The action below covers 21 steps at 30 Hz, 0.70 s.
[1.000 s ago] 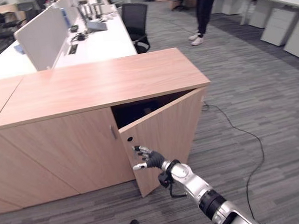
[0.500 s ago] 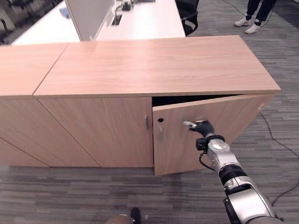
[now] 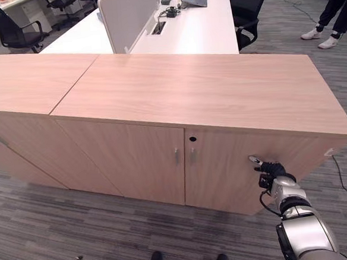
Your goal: Put the empty folder in the office cabinet
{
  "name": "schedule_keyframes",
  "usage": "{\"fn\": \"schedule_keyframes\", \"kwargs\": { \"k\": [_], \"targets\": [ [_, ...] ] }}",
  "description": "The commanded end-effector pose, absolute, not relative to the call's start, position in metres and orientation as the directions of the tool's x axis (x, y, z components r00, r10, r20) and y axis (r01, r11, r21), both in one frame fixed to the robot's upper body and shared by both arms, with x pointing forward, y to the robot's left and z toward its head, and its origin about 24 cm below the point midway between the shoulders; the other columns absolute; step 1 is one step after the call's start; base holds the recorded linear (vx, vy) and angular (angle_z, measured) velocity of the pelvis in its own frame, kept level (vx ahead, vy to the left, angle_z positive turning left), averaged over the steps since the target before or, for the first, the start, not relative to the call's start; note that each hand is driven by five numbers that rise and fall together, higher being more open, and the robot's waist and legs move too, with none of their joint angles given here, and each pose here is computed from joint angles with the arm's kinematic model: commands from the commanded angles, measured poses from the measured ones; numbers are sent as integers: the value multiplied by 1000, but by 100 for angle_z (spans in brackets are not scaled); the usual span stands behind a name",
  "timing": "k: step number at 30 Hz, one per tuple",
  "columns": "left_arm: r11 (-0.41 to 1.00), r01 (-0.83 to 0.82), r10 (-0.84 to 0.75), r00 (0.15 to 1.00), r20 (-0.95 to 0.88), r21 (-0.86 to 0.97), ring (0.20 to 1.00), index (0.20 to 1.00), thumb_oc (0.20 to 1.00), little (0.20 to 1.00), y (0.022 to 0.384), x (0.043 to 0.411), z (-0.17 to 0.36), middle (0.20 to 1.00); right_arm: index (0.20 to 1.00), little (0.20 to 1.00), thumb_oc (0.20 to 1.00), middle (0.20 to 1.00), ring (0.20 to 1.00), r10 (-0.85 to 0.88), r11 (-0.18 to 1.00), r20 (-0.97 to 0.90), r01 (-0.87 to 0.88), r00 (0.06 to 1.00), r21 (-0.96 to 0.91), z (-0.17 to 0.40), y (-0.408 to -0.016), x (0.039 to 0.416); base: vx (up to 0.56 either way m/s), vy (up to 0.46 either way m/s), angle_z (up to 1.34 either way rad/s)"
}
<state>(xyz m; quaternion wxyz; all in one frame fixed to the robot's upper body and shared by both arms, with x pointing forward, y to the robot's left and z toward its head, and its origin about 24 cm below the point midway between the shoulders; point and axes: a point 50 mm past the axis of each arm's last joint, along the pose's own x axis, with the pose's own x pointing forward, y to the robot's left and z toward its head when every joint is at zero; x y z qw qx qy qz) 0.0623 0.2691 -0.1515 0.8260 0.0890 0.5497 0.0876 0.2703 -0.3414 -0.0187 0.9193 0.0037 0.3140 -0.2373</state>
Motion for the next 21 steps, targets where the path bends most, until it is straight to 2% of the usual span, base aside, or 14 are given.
{"fn": "schedule_keyframes", "kwargs": {
  "k": [1, 4, 8, 11, 12, 13, 15, 16, 19, 20, 21],
  "targets": [
    [957, 52, 237, 429, -872, 286, 1000, 1000, 1000, 1000, 279, 81, -144, 1000, 1000, 1000, 1000, 1000, 1000, -460, 888, -174, 449, 871, -100, 100, -354, 339, 20, -48, 16],
    [959, 66, 224, 422, -878, 276, 1000, 1000, 1000, 1000, 274, 79, -146, 1000, 1000, 1000, 1000, 1000, 1000, -460, 888, -177, 451, 870, -89, 99, -353, 340, 16, -46, 23],
    [965, 16, 233, 396, -888, 261, 1000, 1000, 1000, 1000, 270, 71, -150, 1000, 1000, 1000, 1000, 1000, 1000, -381, 922, -260, 385, 887, -38, 53, -322, 332, -12, -22, 1],
    [968, -39, 246, 375, -894, 250, 1000, 1000, 1000, 1000, 266, 65, -153, 1000, 1000, 1000, 1000, 1000, 1000, -296, 948, -367, 319, 882, 0, -5, -291, 299, 1, 2, -10],
    [968, -52, 248, 369, -896, 246, 1000, 1000, 1000, 1000, 264, 63, -154, 1000, 1000, 1000, 1000, 1000, 1000, -273, 954, -420, 301, 866, -2, -28, -282, 280, 1, 11, -5],
    [969, -72, 247, 363, -899, 237, 1000, 1000, 1000, 1000, 260, 62, -156, 1000, 1000, 1000, 1000, 1000, 1000, -246, 959, -517, 283, 820, -8, -63, -270, 240, 3, 10, 4],
    [970, -65, 241, 354, -904, 233, 1000, 1000, 1000, 1000, 257, 59, -157, 1000, 1000, 1000, 1000, 1000, 1000, -241, 963, -625, 263, 743, -58, -94, -265, 198, 9, 3, 5],
    [970, -65, 241, 353, -904, 233, 1000, 1000, 1000, 1000, 257, 58, -157, 1000, 1000, 1000, 1000, 1000, 1000, -241, 963, -626, 263, 742, -58, -94, -264, 198, 0, 0, 0],
    [971, -48, 236, 366, -900, 235, 1000, 1000, 1000, 1000, 256, 63, -157, 1000, 1000, 1000, 1000, 1000, 1000, -223, 974, -775, 176, 592, -145, -128, -256, 147, -3, -6, -6],
    [971, -48, 236, 366, -900, 235, 1000, 1000, 1000, 1000, 256, 63, -157, 1000, 1000, 1000, 1000, 1000, 1000, -222, 974, -775, 176, 592, -145, -128, -256, 147, -22, -19, -6],
    [971, -45, 236, 376, -896, 236, 1000, 1000, 1000, 1000, 257, 67, -156, 1000, 1000, 1000, 1000, 1000, 1000, -231, 972, -803, 173, 549, -161, -134, -257, 137, -12, -10, -8]
  ]
}}
